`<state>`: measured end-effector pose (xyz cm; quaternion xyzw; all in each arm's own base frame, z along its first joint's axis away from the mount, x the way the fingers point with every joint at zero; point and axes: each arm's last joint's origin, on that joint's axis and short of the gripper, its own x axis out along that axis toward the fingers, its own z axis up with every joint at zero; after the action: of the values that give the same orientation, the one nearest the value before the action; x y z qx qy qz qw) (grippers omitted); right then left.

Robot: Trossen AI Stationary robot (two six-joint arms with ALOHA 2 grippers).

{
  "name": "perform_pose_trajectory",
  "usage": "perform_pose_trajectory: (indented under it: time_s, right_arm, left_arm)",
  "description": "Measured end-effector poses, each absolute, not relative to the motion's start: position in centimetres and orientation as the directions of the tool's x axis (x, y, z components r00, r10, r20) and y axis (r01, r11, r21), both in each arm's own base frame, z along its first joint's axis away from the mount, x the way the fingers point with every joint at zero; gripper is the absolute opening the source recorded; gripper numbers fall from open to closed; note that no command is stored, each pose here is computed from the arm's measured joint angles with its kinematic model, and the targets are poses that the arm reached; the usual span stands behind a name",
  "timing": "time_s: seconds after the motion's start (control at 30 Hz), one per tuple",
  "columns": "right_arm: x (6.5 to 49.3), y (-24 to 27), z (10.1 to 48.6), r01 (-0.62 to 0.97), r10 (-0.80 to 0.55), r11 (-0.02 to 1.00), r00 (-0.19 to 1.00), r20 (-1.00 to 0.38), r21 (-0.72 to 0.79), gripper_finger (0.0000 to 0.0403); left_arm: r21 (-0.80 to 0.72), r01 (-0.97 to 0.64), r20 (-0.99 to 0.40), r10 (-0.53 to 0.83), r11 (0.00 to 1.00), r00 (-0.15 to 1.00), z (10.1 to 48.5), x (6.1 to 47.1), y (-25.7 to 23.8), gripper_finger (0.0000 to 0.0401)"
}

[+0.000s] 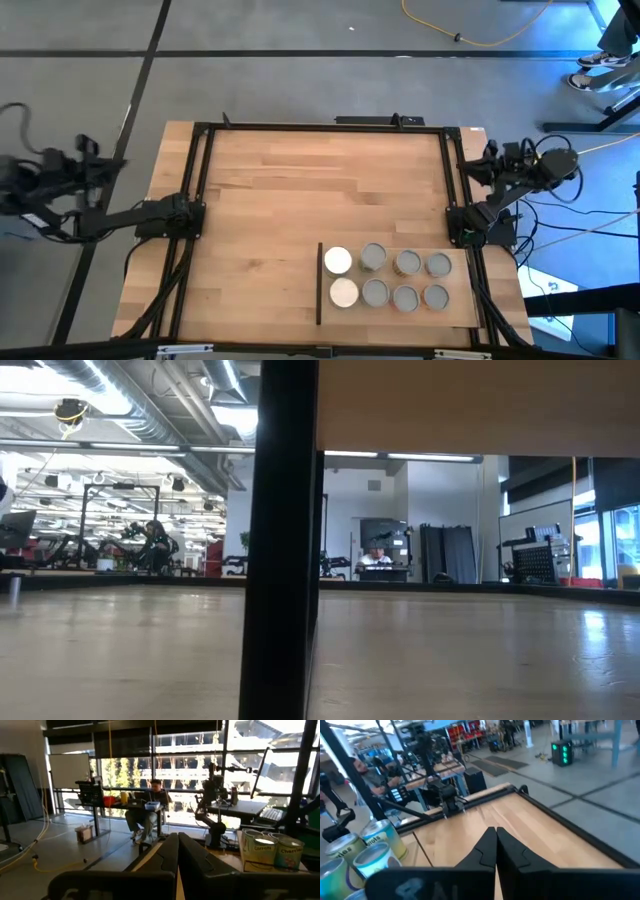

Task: Pick and place cans onto a shelf
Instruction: Adjust the tuna can on the shelf

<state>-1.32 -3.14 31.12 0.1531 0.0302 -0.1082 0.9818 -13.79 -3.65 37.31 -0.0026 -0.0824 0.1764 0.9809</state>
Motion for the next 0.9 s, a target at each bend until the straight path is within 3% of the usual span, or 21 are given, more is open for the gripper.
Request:
perform_pose_trajectory:
  time_s: [0.33, 0.5, 0.73, 0.9]
  right_arm:
    - [3.4, 0.0, 28.5, 0.097, -0.109, 0.973, 0.993, 0.050, 0.208, 0.0003]
    - [5.0, 1.4, 26.5, -0.027, 0.012, 0.981, 0.997, 0.079, 0.191, 0.0003]
    - [6.4, 2.4, 23.2, -0.083, 0.084, 0.986, 0.996, -0.001, 0.144, 0.0003]
    - [7.1, 3.1, 22.1, -0.187, 0.185, 0.973, 0.982, 0.032, 0.132, 0.0003]
  left_arm:
    - [0.003, -0.295, 0.100, 0.294, 0.955, 0.951, 33.6, -2.5, -0.6, 0.0000]
    - [0.013, -0.131, 0.157, 0.128, 0.991, 0.979, 30.8, 2.0, 0.1, 0.0000]
    - [-0.078, 0.011, 0.190, 0.005, 0.997, 0.982, 27.7, 5.1, 0.6, 0.0000]
    - [-0.063, 0.031, 0.202, -0.018, 0.998, 0.979, 26.4, 6.0, 0.9, 0.0000]
